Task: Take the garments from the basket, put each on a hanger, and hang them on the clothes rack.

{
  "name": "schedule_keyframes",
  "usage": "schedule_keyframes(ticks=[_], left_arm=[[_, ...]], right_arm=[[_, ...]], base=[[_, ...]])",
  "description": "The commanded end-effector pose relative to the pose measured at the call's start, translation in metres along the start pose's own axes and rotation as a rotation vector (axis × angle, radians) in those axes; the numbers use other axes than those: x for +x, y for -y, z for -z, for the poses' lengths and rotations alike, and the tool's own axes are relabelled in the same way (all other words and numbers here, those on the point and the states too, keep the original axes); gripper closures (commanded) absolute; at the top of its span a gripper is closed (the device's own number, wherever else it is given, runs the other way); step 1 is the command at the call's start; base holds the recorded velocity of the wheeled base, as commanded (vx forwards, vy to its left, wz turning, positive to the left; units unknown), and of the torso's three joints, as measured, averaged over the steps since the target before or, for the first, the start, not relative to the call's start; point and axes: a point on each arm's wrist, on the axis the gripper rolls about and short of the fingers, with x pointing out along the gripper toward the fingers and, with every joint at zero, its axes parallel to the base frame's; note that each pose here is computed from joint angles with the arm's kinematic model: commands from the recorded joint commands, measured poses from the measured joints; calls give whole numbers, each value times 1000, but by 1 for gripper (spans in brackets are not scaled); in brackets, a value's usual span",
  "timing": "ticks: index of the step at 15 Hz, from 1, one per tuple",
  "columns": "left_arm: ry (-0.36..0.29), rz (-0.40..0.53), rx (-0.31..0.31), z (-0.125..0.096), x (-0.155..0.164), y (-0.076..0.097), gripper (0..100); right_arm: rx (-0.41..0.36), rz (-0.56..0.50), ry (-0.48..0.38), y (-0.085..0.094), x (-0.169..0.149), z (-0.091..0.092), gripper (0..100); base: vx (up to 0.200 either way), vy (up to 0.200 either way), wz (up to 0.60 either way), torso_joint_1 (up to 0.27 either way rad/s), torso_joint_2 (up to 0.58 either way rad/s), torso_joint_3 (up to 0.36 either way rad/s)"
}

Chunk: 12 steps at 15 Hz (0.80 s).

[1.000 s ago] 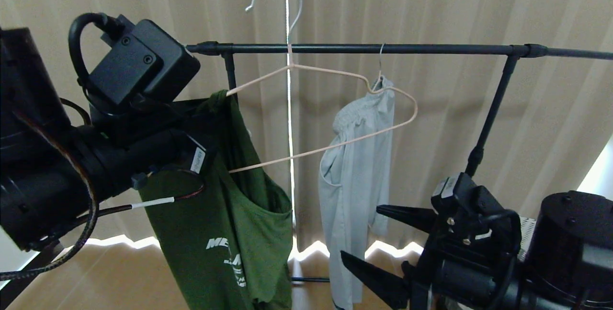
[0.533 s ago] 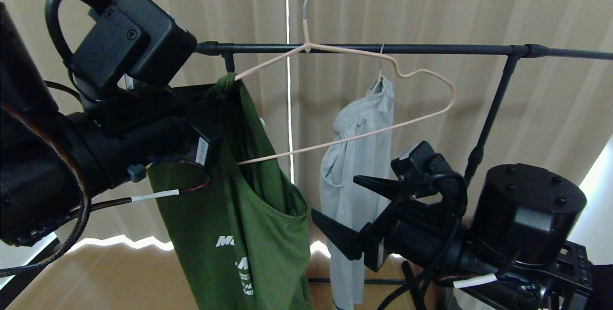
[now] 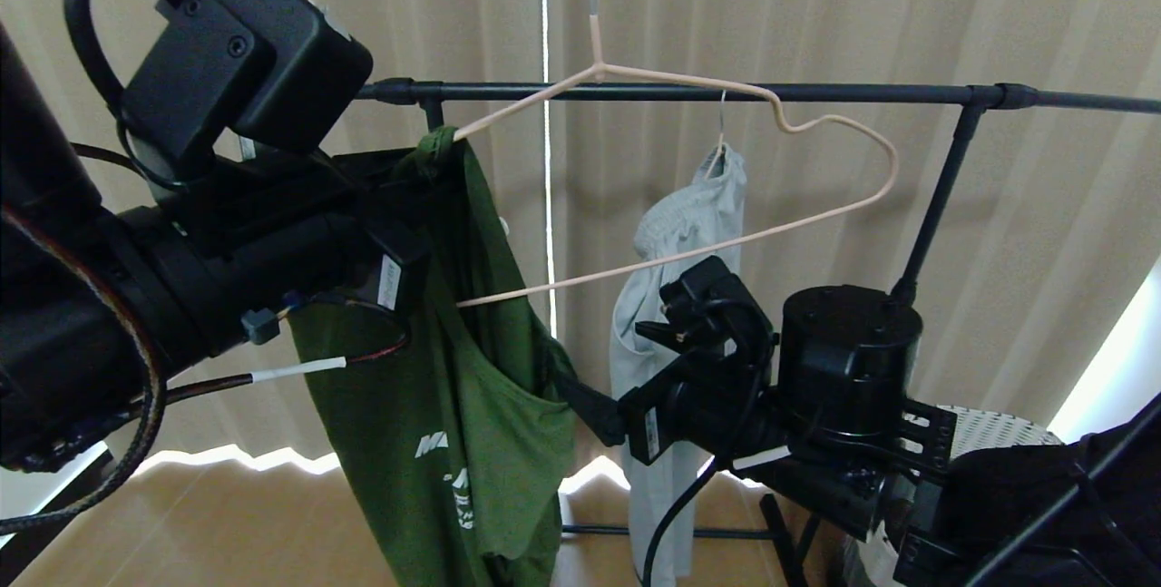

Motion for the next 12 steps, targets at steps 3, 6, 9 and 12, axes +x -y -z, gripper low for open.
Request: schedule_keyframes(ticks=[3,6,9,12], left_arm=[[6,-4,-1,-1,-1,-1,100],[9,-5,-1,-2,-2,-1,100],[17,-10,-4,-4,-4,-3,100],[22,-13,-9,-5,-7,-4,100]], right_arm=[[-4,37,-39,3,11,13,0],[-6,41,-51,3,12,17,0],[-8,62,-67,4,10,20,0],[-27,88,-101,12,4,30,0]], base=[[0,0,0,0,0,0],[0,0,0,0,0,0],[0,0,0,0,0,0],[0,0,0,0,0,0]])
